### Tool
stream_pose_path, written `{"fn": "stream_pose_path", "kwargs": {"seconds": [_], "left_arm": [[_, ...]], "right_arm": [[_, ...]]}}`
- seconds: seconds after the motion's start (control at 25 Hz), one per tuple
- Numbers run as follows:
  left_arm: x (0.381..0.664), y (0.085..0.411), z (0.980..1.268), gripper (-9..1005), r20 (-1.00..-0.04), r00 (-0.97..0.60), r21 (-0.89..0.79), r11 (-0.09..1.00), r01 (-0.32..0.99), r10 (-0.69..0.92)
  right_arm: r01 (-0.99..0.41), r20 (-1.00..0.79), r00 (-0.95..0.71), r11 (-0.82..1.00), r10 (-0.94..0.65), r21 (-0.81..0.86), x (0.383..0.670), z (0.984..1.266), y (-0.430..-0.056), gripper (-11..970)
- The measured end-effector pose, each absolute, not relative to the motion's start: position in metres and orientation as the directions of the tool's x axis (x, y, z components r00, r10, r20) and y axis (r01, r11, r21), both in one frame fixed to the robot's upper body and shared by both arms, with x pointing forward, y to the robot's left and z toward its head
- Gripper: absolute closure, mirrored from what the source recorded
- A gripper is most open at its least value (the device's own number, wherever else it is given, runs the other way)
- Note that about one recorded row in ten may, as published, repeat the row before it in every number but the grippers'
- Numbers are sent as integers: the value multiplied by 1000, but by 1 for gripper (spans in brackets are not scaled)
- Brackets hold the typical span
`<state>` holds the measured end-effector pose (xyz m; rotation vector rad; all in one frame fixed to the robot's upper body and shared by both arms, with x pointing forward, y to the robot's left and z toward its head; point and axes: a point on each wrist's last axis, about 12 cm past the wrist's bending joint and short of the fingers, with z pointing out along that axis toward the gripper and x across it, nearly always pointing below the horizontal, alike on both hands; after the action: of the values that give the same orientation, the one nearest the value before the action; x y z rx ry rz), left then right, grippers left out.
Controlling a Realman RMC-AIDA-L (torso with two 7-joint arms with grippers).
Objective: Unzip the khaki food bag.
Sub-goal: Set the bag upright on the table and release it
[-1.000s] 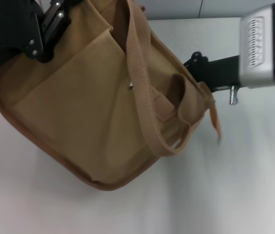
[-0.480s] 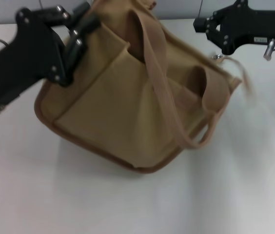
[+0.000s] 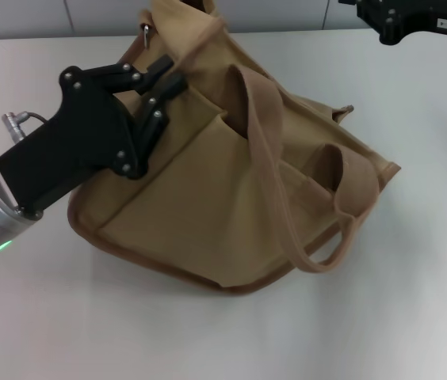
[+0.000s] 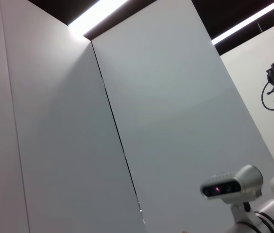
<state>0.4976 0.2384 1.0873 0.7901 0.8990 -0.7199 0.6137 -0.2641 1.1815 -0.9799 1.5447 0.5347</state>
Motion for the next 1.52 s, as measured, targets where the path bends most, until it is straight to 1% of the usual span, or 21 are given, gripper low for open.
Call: {"fn": "stream_pose_path", "kwargs": {"seconds": [0.12,0.16,0.24,0.44,0.64,0.84,0.92,1.16,1.32,1.52], "left_arm": [[496,244,1088,878,-871,444,278,533,799,-212],[496,246,1088,878,-870,445,276,539,796,-212],[493,250,1087,878,-869,449,273,555,786,-208],[489,257,1087,877,-865,458,269,583,767,-203],[489,259,1088,875,-862,465,272,590,761,-203],[491,258,1089,874,-860,468,276,586,762,-203],[492,258,1089,874,-860,469,278,586,762,-202],[492,258,1090,873,-861,467,276,586,761,-201],[493,259,1090,872,-861,467,277,587,761,-200],[493,259,1090,871,-861,468,276,589,760,-200]], "right_arm": [[-813,-949,-3,553,-316,-182,615,1179,-273,959],[-814,-936,-32,552,-350,-179,616,1179,-280,959],[-817,-927,-48,548,-373,-178,616,1179,-283,920],[-856,-839,-79,468,-539,-220,611,1172,-290,826],[-918,-748,-48,325,-662,-229,601,1174,-286,742],[-927,-678,19,242,-734,-287,604,1180,-268,657],[-926,-649,39,217,-760,-310,606,1179,-257,429],[-916,-603,123,144,-788,-375,612,1177,-230,418],[-907,-565,175,92,-807,-412,615,1172,-211,446],[-876,-540,223,77,-812,-477,616,1160,-193,480]]}}
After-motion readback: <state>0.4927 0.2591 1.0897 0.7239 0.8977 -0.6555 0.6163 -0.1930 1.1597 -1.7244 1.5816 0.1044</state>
